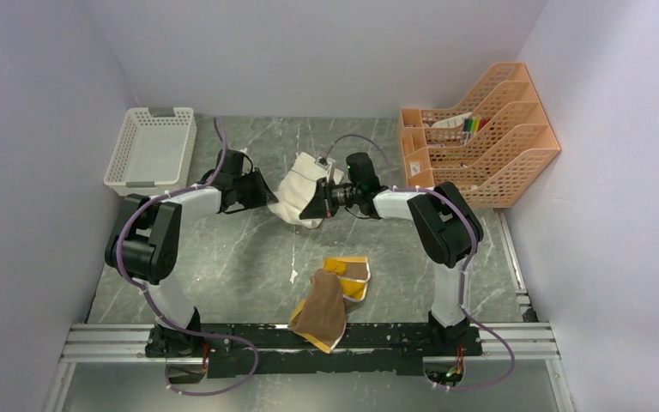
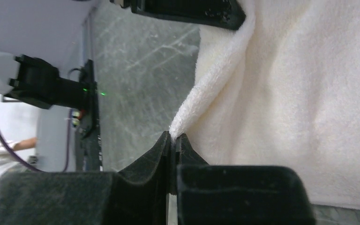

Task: Roll the towels
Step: Roll the towel at the center of the board.

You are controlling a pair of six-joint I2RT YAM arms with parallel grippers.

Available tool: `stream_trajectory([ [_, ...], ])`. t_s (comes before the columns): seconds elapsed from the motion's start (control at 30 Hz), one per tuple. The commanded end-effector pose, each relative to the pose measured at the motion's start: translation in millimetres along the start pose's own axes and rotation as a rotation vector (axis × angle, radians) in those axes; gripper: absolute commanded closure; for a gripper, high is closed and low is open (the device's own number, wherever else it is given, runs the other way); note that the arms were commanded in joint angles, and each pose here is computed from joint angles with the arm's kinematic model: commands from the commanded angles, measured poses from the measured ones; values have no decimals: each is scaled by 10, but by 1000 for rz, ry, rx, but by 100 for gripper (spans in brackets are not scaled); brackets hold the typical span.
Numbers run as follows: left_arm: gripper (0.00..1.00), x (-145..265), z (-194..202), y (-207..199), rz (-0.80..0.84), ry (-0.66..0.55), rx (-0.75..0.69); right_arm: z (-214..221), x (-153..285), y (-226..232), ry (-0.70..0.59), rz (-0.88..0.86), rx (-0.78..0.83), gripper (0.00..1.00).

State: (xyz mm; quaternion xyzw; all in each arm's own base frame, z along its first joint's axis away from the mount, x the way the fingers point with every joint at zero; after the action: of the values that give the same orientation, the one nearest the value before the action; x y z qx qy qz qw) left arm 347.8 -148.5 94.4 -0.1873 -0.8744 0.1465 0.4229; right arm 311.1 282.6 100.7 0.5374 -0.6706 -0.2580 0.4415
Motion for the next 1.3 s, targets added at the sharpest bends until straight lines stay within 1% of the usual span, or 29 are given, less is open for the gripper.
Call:
stream_trajectory([
  [0.0, 71, -10, 5, 35, -9, -10, -5, 37, -14, 13, 28, -132, -125, 100],
  [0.1, 70, -3, -1, 34, -11, -13, -7, 101, -52, -90, 54, -114, -178, 100],
  [0.23, 71, 3, -6, 39, -12, -16, -9, 163, -75, -173, 64, -90, -210, 100],
  [0.33, 70, 2, -6, 41, -15, -16, -9, 154, 24, -351, 39, -52, -266, 100],
  [0.5, 70, -10, -7, 44, -14, -14, -9, 184, 100, -494, 11, -49, -357, 100],
  [0.63, 70, -26, -29, 37, -9, -17, -10, 259, 71, -635, 33, -6, -411, 100],
  [0.73, 71, -38, -35, 34, -5, -17, -7, 290, 57, -658, 48, -14, -445, 100],
  [0.87, 71, -60, -28, 33, -1, -16, -3, 257, 54, -596, 50, -35, -438, 100],
  [1.1, 71, -69, -17, 47, -6, -14, -2, 144, 2, -282, 86, -83, -334, 98],
  [1.27, 71, -65, -11, 51, -12, -11, -4, 199, -60, -200, 104, -101, -339, 95],
])
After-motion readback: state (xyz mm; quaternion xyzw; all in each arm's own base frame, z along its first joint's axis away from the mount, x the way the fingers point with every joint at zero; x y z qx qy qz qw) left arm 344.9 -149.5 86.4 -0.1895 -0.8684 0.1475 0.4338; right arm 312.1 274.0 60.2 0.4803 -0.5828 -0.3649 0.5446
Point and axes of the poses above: each gripper's point midway between its finger pads, its own x axis back along the fingers, its own y axis along the line the jaws close on, z = x × y, the point moved 7 cm from there along x, back along the fingers, and after that the axes turned 15 degrees about -x, right-handed, at the moved point
